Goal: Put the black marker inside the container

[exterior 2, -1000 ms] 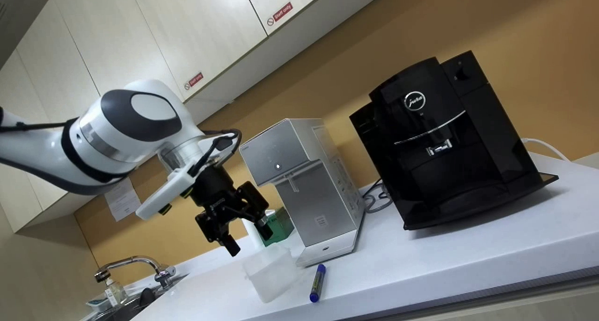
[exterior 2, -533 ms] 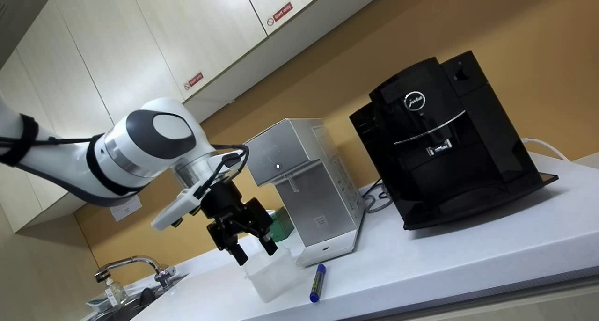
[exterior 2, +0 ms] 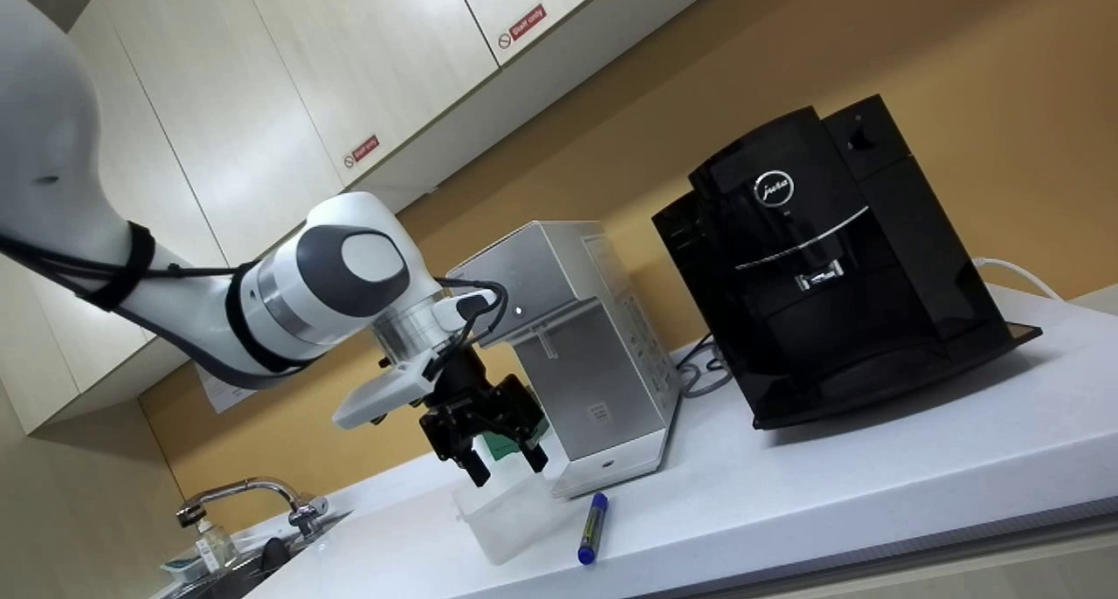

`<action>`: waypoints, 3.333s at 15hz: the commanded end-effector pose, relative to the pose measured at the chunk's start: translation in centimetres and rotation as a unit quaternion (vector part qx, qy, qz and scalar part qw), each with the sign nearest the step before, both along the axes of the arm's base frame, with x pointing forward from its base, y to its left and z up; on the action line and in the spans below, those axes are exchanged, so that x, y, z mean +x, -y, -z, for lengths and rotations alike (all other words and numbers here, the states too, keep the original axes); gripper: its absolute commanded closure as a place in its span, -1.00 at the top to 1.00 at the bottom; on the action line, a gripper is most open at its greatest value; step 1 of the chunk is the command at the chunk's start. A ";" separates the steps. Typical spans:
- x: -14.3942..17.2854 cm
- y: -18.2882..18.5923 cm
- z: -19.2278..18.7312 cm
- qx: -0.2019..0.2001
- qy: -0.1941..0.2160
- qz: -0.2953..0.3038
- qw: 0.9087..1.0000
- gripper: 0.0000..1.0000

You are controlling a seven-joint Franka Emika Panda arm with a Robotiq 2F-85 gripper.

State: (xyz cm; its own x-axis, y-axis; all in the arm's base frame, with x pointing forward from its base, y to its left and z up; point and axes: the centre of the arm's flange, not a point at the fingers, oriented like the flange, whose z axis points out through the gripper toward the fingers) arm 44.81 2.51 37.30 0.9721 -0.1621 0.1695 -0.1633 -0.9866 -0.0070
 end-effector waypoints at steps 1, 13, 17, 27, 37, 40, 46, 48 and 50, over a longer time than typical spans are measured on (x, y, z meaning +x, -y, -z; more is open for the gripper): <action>0.2 0.0 0.3 0.001 0.003 0.000 1.000 1.00; 4.0 0.6 3.9 -0.018 -0.057 -0.126 0.990 1.00; 5.8 0.6 5.2 -0.009 -0.067 -0.145 0.987 1.00; 8.7 2.4 8.3 0.005 -0.090 -0.135 0.987 1.00; 10.2 3.8 10.2 0.020 -0.106 -0.134 0.985 0.05; 10.1 4.0 10.0 0.021 -0.104 -0.135 0.985 -0.35; 9.1 4.3 7.7 0.016 -0.090 -0.132 0.987 -0.92; 8.2 4.0 5.7 0.010 -0.082 -0.133 0.988 -0.89; 7.3 3.7 3.3 0.004 -0.077 -0.136 0.988 -0.89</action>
State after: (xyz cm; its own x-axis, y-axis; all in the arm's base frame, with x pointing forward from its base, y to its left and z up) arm 54.22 -1.53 29.87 0.9942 0.1072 -0.0004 0.1072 -0.9940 -0.0223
